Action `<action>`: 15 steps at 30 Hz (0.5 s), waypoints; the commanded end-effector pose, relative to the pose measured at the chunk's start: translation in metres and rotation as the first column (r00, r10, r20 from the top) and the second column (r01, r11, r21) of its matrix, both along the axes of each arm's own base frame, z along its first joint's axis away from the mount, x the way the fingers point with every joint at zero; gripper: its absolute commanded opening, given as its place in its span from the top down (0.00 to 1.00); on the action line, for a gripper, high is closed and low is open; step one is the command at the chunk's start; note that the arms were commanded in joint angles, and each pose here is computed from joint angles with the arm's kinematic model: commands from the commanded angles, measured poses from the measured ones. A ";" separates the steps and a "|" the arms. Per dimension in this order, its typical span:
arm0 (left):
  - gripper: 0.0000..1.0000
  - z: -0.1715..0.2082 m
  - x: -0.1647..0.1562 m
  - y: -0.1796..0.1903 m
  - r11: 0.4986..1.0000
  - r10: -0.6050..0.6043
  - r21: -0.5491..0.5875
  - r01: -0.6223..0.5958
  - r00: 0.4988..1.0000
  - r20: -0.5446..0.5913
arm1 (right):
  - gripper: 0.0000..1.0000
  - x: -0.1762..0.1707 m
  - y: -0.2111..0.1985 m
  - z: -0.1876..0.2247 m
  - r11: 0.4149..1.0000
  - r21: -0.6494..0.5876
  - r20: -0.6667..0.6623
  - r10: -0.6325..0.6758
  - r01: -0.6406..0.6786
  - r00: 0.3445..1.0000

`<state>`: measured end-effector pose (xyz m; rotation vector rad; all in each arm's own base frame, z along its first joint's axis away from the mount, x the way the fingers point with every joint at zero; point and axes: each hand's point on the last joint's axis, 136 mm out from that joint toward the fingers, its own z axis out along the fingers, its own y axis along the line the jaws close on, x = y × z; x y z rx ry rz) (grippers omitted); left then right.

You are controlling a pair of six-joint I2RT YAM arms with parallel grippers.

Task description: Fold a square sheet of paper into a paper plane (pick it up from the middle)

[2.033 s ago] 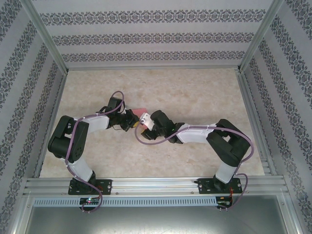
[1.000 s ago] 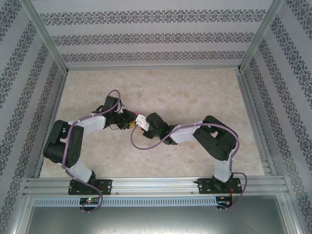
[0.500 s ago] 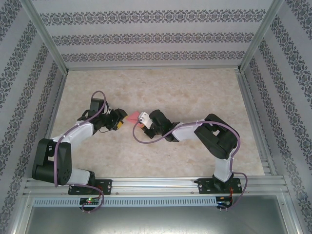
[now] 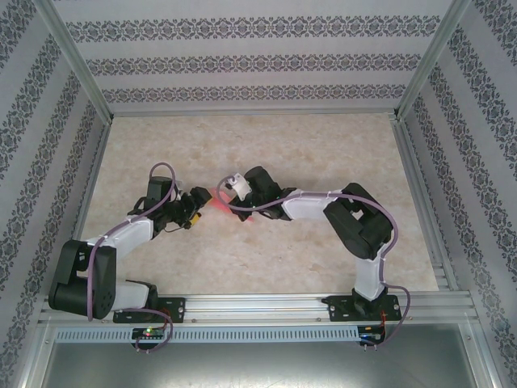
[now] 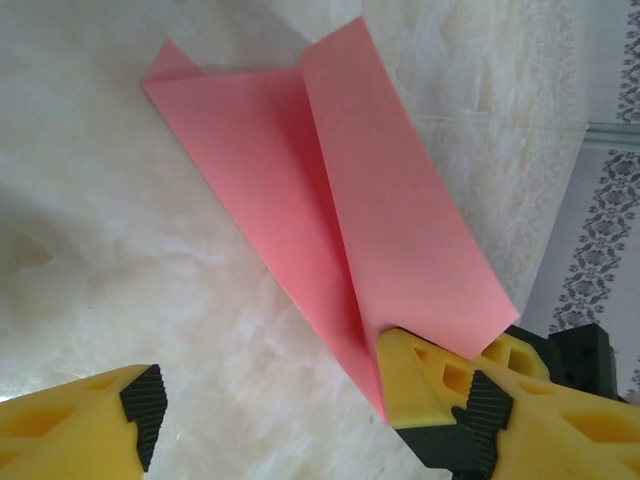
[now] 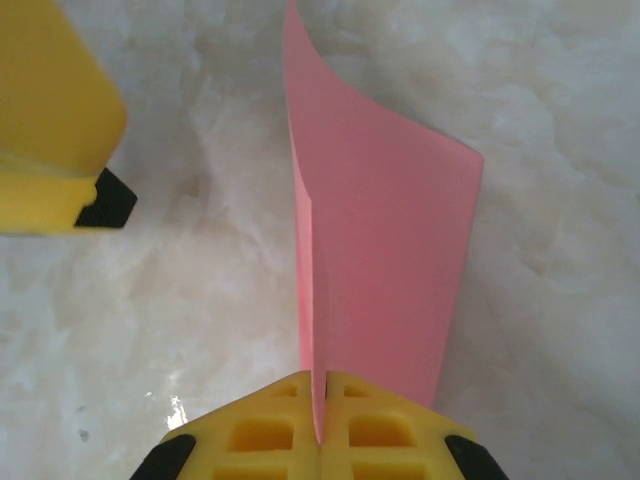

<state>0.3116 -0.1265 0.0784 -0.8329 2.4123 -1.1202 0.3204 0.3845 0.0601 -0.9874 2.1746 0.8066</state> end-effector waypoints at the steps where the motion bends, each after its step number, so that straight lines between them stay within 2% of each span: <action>1: 0.11 0.010 0.009 0.001 1.000 -0.001 -0.003 0.001 0.997 0.080 | 1.00 -0.013 0.006 -0.008 0.999 0.043 -0.178 0.002 0.006 0.984; 4: 0.07 0.009 0.010 -0.001 1.000 -0.008 -0.013 0.009 0.996 0.086 | 1.00 -0.012 0.009 -0.009 0.997 0.066 -0.233 -0.017 0.034 0.972; 10: 0.07 0.006 0.012 -0.011 0.997 -0.044 -0.060 0.051 0.993 0.109 | 1.00 -0.007 0.012 -0.009 0.988 0.128 -0.356 -0.038 0.090 0.934; 15: 0.09 0.006 0.014 -0.014 0.995 -0.072 -0.057 0.081 0.988 0.139 | 1.00 0.001 0.011 -0.019 0.984 0.093 -0.468 -0.093 0.154 0.879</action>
